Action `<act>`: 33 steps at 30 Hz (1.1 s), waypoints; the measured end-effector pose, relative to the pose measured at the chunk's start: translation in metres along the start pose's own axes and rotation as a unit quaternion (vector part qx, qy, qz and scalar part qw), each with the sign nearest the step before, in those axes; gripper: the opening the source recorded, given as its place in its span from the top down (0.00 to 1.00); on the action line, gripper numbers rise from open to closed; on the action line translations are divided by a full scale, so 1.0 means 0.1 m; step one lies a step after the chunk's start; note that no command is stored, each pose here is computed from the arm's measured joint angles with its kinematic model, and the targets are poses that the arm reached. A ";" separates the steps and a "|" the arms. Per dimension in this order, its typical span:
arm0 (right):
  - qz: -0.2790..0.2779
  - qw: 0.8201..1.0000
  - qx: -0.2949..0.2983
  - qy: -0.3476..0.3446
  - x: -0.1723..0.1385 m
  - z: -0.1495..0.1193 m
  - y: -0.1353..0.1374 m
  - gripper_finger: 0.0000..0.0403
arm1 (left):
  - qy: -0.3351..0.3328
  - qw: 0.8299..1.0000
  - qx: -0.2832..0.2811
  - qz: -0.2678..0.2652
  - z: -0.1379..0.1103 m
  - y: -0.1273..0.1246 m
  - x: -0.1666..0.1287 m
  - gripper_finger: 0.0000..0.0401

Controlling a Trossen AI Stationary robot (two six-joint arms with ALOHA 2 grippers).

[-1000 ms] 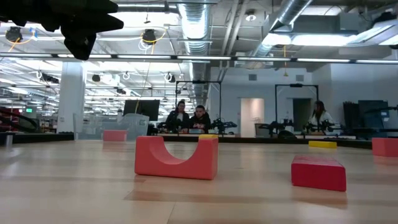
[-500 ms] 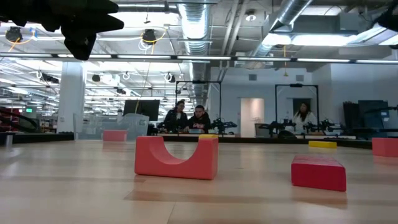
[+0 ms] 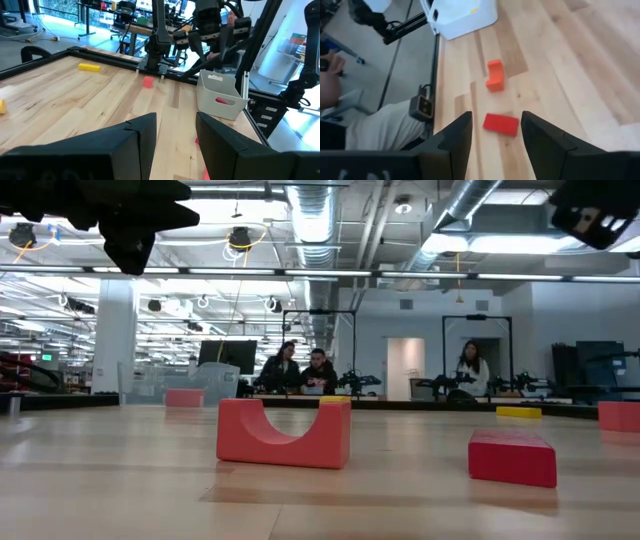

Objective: Sort & place blocks by color
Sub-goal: Put the left yellow block into the white bin

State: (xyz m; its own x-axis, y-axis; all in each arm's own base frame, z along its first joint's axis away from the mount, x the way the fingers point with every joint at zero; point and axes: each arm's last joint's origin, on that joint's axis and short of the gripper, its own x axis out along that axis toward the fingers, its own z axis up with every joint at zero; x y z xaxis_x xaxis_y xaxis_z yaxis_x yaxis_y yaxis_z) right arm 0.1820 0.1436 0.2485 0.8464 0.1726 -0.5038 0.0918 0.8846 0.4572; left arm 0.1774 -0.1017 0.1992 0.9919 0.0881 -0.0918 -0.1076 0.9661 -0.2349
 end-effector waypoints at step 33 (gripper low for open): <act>-0.226 0.961 -0.087 -0.132 0.17 0.43 -0.55 0.62 | -0.023 0.999 -0.035 -0.007 0.16 0.01 0.09 0.69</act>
State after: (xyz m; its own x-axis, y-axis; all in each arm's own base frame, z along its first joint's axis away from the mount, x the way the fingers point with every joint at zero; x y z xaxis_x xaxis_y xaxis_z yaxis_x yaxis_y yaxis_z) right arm 0.2137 0.0794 0.2468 0.8460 -0.3423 -0.4089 0.4121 0.9063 0.0941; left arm 0.1872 -0.0963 0.2142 0.9953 0.0865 -0.0439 -0.0958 0.9482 -0.3027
